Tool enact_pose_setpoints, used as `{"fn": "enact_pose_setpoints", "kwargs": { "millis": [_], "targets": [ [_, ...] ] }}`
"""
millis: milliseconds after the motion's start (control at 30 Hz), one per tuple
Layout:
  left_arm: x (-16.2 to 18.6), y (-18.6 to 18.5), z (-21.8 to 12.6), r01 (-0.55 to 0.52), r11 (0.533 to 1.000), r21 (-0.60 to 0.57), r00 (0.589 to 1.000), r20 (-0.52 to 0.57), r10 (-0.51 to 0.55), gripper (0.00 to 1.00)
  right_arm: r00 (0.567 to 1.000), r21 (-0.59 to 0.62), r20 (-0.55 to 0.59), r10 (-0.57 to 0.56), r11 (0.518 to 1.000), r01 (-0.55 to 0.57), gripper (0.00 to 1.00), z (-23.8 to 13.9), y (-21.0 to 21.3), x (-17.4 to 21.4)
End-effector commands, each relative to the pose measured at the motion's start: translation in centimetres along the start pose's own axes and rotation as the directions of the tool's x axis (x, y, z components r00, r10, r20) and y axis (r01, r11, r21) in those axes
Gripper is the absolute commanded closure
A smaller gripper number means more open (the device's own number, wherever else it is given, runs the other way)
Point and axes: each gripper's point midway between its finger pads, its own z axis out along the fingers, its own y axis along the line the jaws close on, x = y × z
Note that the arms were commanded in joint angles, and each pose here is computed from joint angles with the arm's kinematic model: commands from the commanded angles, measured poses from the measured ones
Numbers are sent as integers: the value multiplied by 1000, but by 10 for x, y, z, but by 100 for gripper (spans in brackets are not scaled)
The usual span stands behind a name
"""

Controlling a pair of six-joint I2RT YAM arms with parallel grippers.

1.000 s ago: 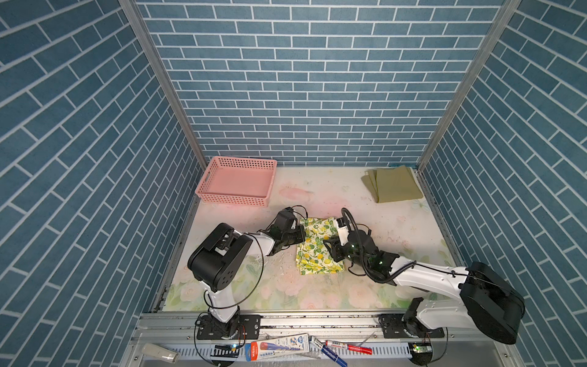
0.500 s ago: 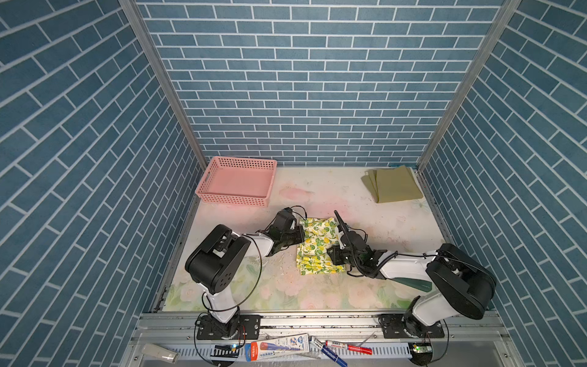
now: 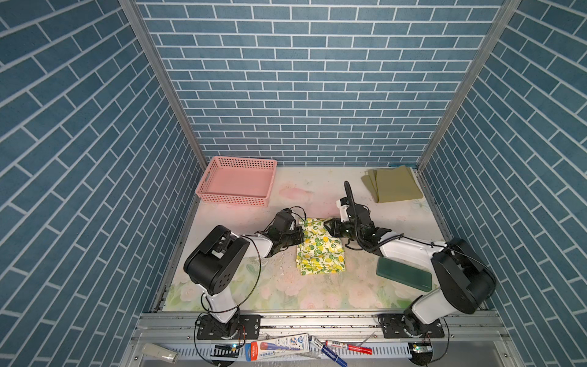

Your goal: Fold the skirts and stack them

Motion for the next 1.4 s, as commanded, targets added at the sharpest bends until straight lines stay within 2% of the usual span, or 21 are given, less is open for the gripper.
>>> {"fn": "enact_pose_setpoints", "kwargs": {
  "millis": [0, 100, 167, 300, 500, 633, 733, 867, 967, 1100, 1233, 1367],
  "targets": [
    [20, 21, -3, 10, 998, -69, 998, -57, -14, 100, 996, -98, -23, 90, 991, -91, 66, 26, -8, 4],
    [19, 22, -5, 8, 997, -75, 998, -54, -12, 100, 982, -76, -33, 185, 979, -187, 67, 43, -47, 19],
    [19, 22, -6, 5, 997, -77, 998, -56, -9, 100, 978, -14, -22, 207, 978, -207, 67, 42, -73, 27],
    [18, 21, -5, 2, 997, -78, 998, -59, -6, 100, 988, 153, -36, 148, 978, -141, 67, 28, -100, 31],
    [21, 24, -1, 6, 996, -89, 997, -70, -13, 100, 996, 266, -6, 92, 960, -87, 65, -4, -117, 10],
    [22, 26, 2, 8, 996, -93, 997, -78, -15, 100, 998, 252, 30, 50, 966, -56, 64, -24, -107, -8],
    [23, 27, 2, 8, 995, -95, 997, -82, -16, 100, 997, 178, 53, 51, 982, -60, 64, -33, -86, -17],
    [23, 28, 3, 8, 995, -101, 997, -81, -17, 100, 996, 130, 47, 70, 989, -75, 63, -38, -78, -11],
    [16, 23, 4, 1, 996, -94, 997, -72, -8, 100, 995, 157, 12, 99, 983, -100, 60, -41, -86, 0],
    [17, 25, 2, 0, 994, -105, 998, -69, -8, 100, 991, 142, -23, 130, 982, -125, 44, -41, -89, 5],
    [19, 28, 1, -4, 994, -111, 997, -71, -4, 100, 987, 118, -62, 150, 983, -142, 37, -34, -94, 9],
    [20, 29, 3, -3, 994, -109, 997, -77, -6, 100, 978, 2, -104, 179, 984, -180, 32, -16, -89, 12]
  ]
}}
